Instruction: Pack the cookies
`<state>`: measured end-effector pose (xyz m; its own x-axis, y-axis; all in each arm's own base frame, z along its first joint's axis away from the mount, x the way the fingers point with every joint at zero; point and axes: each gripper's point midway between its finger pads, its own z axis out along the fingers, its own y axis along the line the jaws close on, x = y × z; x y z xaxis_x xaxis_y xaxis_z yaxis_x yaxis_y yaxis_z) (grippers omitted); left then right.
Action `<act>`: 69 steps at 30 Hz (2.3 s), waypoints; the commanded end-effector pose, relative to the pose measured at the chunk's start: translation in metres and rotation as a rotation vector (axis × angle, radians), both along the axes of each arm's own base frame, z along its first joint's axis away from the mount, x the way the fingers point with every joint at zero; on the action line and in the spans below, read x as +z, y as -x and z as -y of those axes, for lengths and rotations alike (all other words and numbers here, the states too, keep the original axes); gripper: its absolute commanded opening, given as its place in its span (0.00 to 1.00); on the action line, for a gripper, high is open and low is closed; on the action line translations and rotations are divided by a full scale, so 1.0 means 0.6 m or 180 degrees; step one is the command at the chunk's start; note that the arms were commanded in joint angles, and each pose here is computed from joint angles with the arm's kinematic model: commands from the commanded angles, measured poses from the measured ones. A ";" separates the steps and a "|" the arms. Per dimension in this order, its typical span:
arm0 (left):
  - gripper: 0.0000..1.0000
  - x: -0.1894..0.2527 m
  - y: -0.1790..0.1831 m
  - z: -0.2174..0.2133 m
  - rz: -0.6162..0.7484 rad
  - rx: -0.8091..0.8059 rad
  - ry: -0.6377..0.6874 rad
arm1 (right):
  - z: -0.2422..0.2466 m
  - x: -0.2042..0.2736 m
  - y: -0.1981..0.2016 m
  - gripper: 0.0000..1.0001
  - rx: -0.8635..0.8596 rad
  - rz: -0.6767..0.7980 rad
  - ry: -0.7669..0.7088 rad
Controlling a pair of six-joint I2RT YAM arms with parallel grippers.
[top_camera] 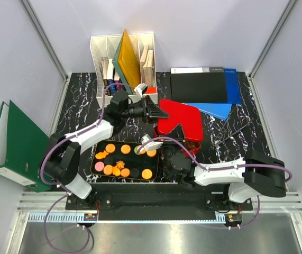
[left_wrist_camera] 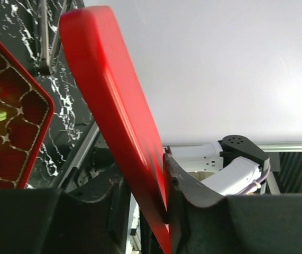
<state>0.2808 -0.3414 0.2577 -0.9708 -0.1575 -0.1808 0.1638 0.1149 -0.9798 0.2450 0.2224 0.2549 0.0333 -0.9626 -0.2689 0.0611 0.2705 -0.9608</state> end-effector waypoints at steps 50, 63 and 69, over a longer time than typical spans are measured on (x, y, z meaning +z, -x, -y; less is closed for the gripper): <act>0.00 -0.058 -0.003 -0.028 0.0564 0.0919 -0.0067 | 0.187 0.243 0.086 0.69 0.0325 -0.0448 -0.4986; 0.01 -0.065 0.015 -0.048 0.0488 0.1078 0.0387 | 0.090 0.299 0.126 0.00 0.1026 -0.1477 -0.6300; 0.04 -0.104 0.023 -0.049 0.0258 0.1061 0.0461 | 0.103 0.297 0.141 0.00 0.1138 -0.1621 -0.6610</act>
